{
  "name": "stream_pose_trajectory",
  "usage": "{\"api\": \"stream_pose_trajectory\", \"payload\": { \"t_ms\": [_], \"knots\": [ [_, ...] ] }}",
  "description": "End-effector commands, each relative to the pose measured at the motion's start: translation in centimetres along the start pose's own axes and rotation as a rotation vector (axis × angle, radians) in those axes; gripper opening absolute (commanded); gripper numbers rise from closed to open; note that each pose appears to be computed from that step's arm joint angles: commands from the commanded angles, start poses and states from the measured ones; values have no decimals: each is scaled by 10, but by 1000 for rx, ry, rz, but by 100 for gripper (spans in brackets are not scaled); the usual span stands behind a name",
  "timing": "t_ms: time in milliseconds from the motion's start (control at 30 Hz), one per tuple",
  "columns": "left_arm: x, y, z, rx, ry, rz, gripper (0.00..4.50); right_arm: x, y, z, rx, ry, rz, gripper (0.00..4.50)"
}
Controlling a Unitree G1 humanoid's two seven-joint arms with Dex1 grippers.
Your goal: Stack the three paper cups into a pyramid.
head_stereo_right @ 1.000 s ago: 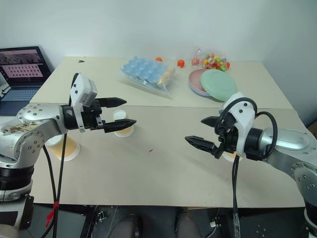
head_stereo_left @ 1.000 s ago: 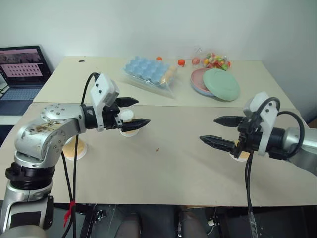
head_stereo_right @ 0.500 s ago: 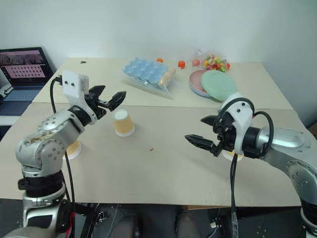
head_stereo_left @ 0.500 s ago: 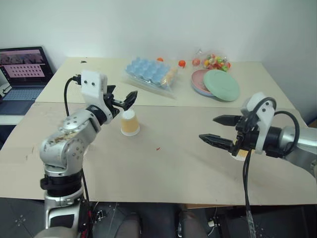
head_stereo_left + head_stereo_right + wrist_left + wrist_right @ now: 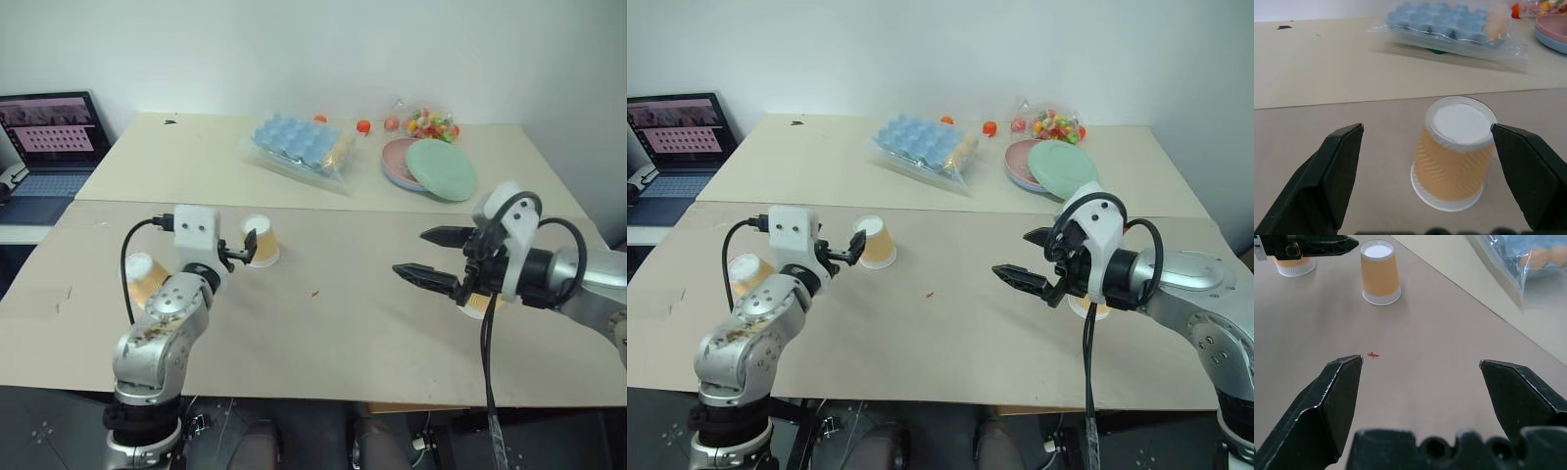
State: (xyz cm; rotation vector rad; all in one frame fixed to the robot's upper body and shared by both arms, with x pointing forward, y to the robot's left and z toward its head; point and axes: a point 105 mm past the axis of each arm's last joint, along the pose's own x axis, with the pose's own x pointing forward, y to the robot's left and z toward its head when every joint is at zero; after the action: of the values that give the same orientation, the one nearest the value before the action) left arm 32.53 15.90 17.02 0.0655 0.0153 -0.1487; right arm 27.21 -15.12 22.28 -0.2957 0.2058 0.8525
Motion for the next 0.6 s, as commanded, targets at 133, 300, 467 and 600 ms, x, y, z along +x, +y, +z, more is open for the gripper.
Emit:
{"api": "stream_pose_trajectory", "payload": {
  "t_ms": [133,300,467,600],
  "knots": [
    [-10,-1,-10,36,-41,-9,444,-4,1,14,-46,-51,-21,450],
    [1,3,-20,25,-38,2,444,-4,2,15,-48,-56,-28,450],
    [17,-2,-29,9,-24,-26,444,-6,2,19,-60,-58,-38,450],
    [22,-3,-31,32,-30,-34,444,-8,1,21,-60,-60,-47,450]
  ]
}}
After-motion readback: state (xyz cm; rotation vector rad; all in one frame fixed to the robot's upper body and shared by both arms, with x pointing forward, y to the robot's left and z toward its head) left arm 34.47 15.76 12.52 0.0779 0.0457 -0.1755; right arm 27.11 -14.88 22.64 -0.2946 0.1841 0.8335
